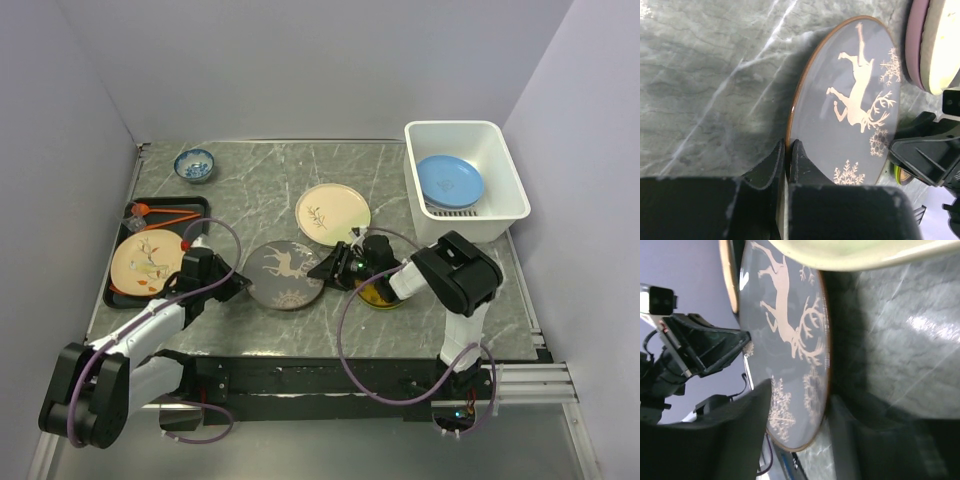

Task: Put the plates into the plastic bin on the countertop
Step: Pick up the plate at the center of the board.

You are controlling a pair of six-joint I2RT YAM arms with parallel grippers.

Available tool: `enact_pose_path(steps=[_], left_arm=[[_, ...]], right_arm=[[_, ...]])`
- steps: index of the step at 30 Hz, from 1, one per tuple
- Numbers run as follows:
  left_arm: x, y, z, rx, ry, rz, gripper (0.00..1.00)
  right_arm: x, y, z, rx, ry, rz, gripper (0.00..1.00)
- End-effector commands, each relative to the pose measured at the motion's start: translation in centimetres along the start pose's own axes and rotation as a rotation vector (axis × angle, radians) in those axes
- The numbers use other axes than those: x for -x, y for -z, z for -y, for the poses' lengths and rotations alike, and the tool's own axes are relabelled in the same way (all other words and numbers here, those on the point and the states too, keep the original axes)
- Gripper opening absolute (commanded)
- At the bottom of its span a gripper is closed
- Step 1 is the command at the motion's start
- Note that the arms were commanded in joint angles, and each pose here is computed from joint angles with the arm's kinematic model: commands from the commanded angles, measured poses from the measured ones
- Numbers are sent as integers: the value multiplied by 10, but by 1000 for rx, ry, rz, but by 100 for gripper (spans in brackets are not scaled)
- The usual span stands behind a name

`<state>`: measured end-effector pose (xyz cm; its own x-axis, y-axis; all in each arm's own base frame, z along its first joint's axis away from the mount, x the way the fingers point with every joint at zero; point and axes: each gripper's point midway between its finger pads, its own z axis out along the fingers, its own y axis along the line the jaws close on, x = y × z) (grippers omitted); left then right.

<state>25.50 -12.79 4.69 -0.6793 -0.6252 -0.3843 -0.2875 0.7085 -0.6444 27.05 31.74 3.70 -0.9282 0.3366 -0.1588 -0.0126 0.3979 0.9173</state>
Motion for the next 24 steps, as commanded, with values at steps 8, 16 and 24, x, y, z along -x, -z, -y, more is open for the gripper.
enact_pose_path(steps=[8,16,24], left_arm=[[-20,-3,-9,11,-21,-83,1],[-14,1,-5,10,-26,-68,1],[-5,8,-5,38,-42,-30,1]], right_arm=[[-17,5,-6,80,-123,-53,14],[-11,9,-11,30,-70,-31,12],[-5,19,-26,22,-28,-1,9]])
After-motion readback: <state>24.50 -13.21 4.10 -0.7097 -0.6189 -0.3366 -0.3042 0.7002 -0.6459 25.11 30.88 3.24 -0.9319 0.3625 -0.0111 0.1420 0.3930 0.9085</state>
